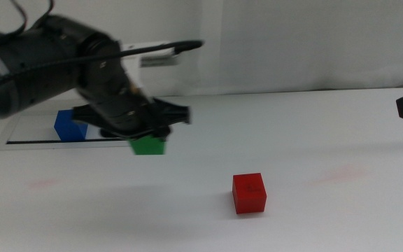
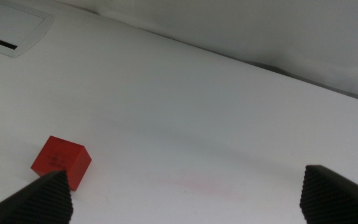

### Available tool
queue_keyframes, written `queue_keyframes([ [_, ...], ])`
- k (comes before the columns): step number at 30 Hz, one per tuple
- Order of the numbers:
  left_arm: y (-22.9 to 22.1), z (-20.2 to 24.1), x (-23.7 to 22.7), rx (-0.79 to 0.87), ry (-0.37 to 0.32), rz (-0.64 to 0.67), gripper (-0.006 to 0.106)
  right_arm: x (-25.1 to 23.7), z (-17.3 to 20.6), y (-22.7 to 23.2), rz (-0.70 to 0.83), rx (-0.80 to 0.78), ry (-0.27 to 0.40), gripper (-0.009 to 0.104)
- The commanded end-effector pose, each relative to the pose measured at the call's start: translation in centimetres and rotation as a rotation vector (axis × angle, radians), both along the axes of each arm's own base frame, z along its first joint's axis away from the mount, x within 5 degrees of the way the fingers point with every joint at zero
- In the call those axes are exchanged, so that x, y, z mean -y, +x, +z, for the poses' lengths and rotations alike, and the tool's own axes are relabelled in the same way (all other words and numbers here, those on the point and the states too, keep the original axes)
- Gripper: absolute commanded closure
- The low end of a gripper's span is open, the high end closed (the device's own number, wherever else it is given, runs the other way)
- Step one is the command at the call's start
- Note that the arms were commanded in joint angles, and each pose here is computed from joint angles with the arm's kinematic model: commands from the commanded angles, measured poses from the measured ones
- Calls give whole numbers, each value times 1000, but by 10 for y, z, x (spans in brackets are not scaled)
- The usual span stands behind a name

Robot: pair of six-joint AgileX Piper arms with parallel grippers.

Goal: Stack red cubes first, then green, then blue cubes in a specific spot.

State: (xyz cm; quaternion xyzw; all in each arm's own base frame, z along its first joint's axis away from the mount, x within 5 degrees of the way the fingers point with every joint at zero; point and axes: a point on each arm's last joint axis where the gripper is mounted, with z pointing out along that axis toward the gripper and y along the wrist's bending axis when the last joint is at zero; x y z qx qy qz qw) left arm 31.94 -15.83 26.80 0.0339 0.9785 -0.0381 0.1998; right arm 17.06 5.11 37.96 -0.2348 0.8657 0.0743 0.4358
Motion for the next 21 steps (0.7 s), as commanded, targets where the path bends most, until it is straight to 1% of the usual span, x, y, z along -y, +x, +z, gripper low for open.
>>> queue_keyframes([
  [1, -16, 20, 28, -16, -37, 8, 103, 0, 0, 0, 0, 6, 5, -8],
  [4, -30, 34, 59, 33, -69, -3, 103, -1, 0, 0, 1, 5, 13, -8],
  [7, -45, 40, 87, 72, -72, -16, 103, -1, 0, 0, 4, 2, 27, -8],
  [9, -50, 40, 102, 85, -70, -17, 103, -2, 0, 0, 6, -1, 40, -8],
  [11, -54, 36, 118, 76, -84, -17, 103, -3, 1, -1, 8, -3, 54, -8],
  [14, -57, 26, 140, 59, -89, -31, 103, -4, 1, -1, 9, -4, 60, -8],
  [16, -61, 15, 153, 38, -70, -43, 103, -4, 1, -1, 9, -4, 60, -8],
  [17, -62, 9, 158, 28, -49, -52, 103, -4, 1, -1, 9, -4, 60, -8],
  [21, -62, -10, 166, -17, -5, -32, 103, -4, 1, -1, 9, -4, 60, -8],
])
